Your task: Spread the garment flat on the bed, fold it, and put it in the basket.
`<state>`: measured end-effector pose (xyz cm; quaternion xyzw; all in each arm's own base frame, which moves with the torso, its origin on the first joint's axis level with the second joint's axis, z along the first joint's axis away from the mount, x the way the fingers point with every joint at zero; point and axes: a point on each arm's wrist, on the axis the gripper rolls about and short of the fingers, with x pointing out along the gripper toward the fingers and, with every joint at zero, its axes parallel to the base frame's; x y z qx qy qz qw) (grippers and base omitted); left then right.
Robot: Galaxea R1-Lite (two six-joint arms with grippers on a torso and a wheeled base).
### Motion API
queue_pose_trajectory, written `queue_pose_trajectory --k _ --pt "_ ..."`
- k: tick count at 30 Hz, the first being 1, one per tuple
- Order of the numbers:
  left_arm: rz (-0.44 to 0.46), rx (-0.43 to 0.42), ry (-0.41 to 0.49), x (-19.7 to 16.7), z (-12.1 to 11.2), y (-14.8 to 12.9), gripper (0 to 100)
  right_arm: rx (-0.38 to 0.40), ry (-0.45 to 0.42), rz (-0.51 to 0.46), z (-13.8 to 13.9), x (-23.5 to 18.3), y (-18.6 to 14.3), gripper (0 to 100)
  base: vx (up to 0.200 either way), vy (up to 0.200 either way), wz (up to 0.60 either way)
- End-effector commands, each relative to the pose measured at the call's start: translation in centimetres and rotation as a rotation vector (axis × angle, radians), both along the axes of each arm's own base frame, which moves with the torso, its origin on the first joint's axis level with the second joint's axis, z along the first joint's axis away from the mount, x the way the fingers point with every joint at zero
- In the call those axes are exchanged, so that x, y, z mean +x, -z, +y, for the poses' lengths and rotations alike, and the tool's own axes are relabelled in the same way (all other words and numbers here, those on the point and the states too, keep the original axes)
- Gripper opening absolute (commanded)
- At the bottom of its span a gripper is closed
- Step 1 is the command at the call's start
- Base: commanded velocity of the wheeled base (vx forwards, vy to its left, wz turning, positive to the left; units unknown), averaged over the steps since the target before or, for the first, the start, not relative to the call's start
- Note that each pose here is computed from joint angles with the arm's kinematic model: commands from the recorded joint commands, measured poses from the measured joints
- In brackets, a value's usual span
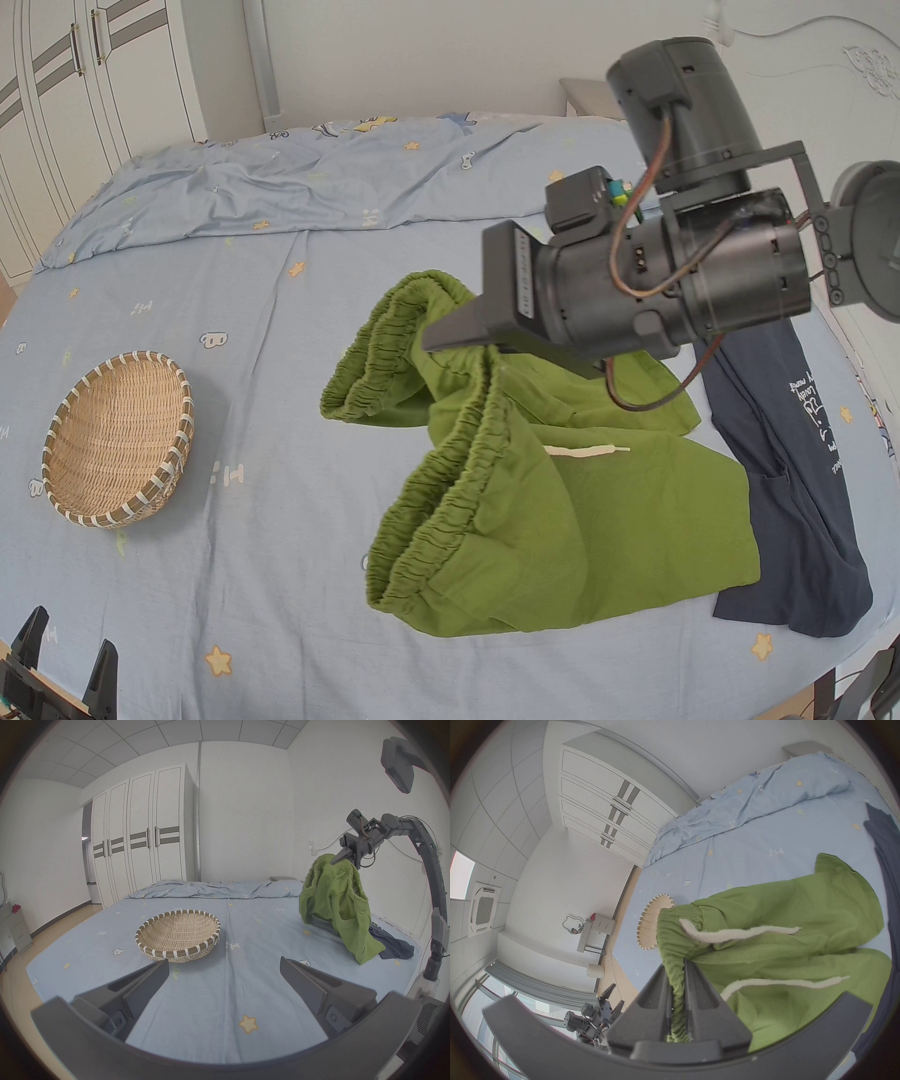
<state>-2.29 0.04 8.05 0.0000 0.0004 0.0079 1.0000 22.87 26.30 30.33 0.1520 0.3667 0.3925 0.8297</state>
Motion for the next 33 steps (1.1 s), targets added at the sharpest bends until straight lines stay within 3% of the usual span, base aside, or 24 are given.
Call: queue_pose_trajectory --k 1,12,13,23,27,31,33 --pt "0.008 -0.002 -0.001 0.1 0.0 0.5 100 0.014 -0.019 0.016 3.5 1.4 1.6 0 0.000 0.000 0.00" --pt "0.007 0.003 0.000 0.1 0.0 0.5 100 -0.039 0.005 0.050 5.2 2.8 4.3 0 0.000 0.000 0.00" --pt "0.007 0.003 0.002 0.1 0.0 0.5 100 -0.042 0.004 0.052 5.3 2.8 4.4 100 0.000 0.000 0.00" --pt "0.008 0.002 0.003 0.1 0.0 0.5 100 -0.091 -0.028 0.087 7.0 2.5 6.6 100 0.000 0.000 0.00" --pt "0.010 0.005 0.008 0.1 0.0 0.4 100 -0.098 -0.014 0.103 6.3 2.5 6.6 100 0.000 0.000 0.00" --pt "-0.038 0.002 0.011 -0.3 0.0 -0.7 100 -0.083 0.034 0.101 2.3 2.0 4.5 100 0.000 0.000 0.00" --pt "-0.172 -0.044 0.053 -1.9 0.0 -5.3 100 -0.054 0.064 0.092 -1.1 1.1 2.9 100 0.000 0.000 0.00"
